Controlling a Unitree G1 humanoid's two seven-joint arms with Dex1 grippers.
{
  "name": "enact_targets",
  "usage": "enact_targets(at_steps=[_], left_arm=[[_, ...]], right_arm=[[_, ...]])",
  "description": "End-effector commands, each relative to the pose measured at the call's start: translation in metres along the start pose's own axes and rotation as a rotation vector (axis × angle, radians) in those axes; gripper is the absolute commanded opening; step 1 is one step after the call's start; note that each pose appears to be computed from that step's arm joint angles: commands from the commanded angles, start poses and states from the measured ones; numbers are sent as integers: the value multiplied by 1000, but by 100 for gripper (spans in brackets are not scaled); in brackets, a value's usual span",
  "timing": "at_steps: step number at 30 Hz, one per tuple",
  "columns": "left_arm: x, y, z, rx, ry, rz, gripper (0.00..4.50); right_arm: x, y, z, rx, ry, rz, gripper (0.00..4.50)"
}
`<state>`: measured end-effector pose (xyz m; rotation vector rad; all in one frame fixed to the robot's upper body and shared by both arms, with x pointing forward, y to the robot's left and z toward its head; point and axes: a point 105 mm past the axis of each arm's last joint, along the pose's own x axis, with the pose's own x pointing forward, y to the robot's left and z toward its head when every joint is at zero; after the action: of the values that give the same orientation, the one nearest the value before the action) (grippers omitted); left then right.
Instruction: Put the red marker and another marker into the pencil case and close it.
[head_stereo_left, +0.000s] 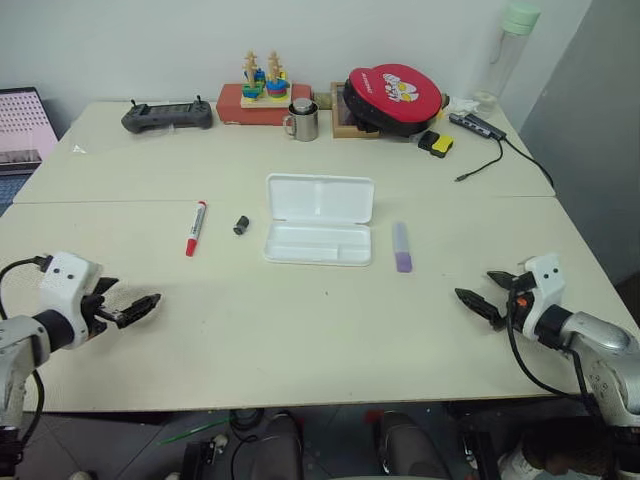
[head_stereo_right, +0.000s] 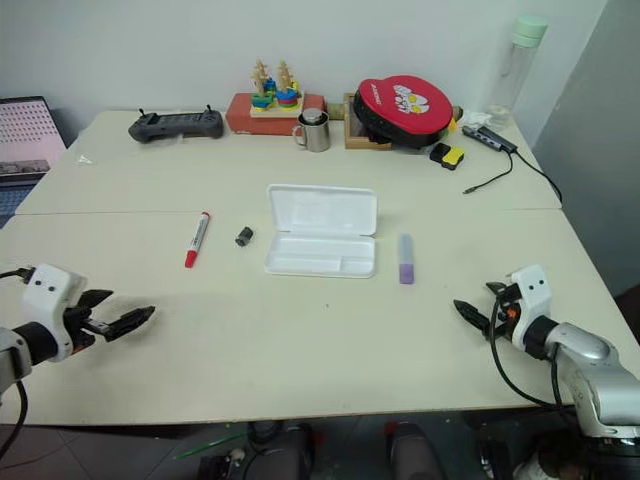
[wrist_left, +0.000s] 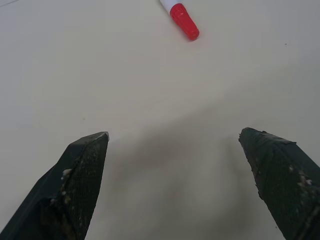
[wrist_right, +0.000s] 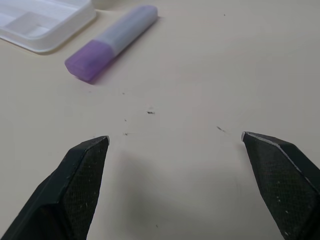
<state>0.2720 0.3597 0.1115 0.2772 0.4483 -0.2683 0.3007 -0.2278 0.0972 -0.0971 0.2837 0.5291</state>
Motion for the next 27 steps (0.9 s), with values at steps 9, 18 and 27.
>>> enact_targets(at_steps=[9,18,27], left_arm=[[6,-3,14,31,-62,41,450],[12,-11,9,24,-51,9,450],[22,-15,9,9,-61,-12,450]], right_arm=[[-4,-2,9,-33,-23,0,448],[-7,-4,10,-22,-36,-15,448],[-12,-2,11,-15,-48,-26,448]])
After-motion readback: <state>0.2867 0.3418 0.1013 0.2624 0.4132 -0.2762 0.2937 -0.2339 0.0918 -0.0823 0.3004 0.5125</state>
